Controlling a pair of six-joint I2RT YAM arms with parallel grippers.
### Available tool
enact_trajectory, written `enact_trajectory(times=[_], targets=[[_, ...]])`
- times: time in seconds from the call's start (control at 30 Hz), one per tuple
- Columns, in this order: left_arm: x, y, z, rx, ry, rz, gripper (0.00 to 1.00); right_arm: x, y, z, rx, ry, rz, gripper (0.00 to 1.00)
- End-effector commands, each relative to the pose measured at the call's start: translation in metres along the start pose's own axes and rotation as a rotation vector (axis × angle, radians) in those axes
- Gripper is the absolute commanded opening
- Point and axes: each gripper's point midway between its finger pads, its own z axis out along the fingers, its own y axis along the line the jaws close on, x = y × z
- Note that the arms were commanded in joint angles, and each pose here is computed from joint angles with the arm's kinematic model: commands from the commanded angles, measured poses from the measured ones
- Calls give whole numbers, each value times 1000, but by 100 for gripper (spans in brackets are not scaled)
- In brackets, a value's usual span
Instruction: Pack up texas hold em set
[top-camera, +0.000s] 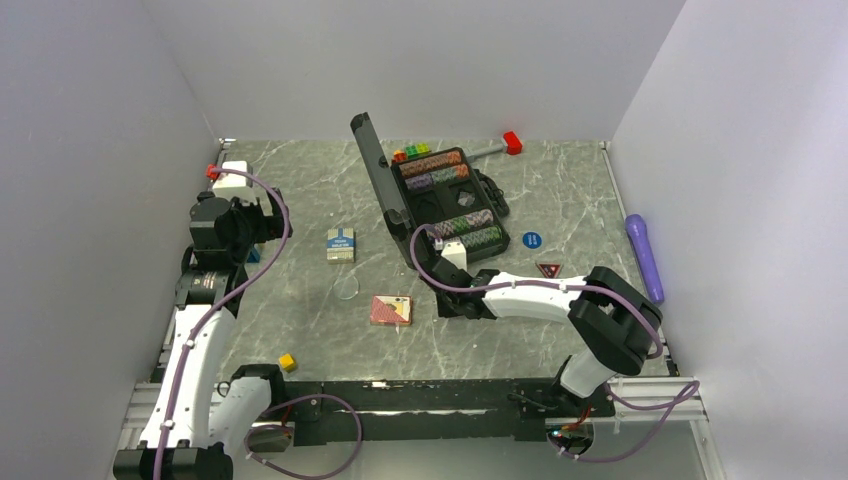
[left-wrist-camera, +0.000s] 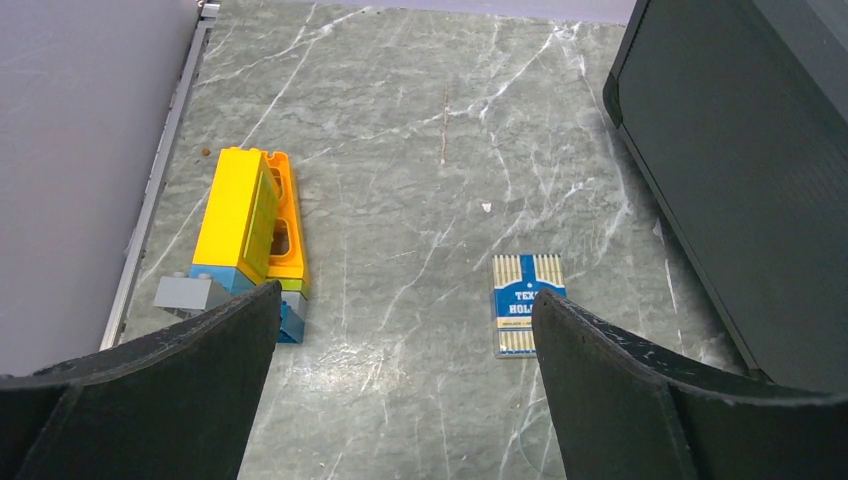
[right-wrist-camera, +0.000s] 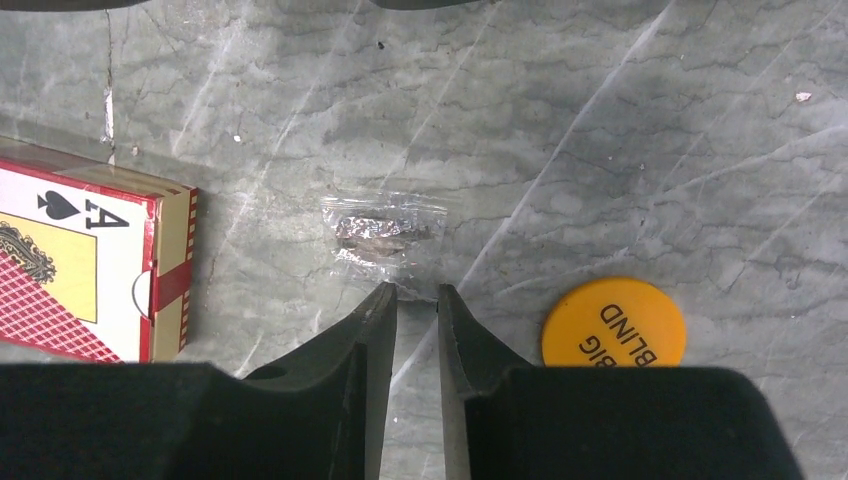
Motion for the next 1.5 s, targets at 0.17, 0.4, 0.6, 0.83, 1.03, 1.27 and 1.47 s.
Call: enact_trajectory(times=[0.17,0.4,0.6,0.83,1.03,1.27,1.47], targets=[[-11,3,-3,-16,-48,-3,99,-3,0,-4,1,-20,40,21],[-11,3,-3,-19,-48,-2,99,-3,-3,-2,24,-6,25,0],[-11,4,-3,-23,-48,-2,99,-20,-7,-20,20,-51,10,0],[-12,4,-4,-23,-52,-2,99,-65,-14,-76,-109,-211,-50,0],[-13,3,-4,-17,-53,-4,99,-121,-61,-111,-158,-353,-11,0],[-12,0,-2,3,-56,9,99,-194,-64,-90,-283,-425,-79,0],[-12,-3,-1,19,-57,14,99,-246,-50,-51,-368,-360,-156,0]])
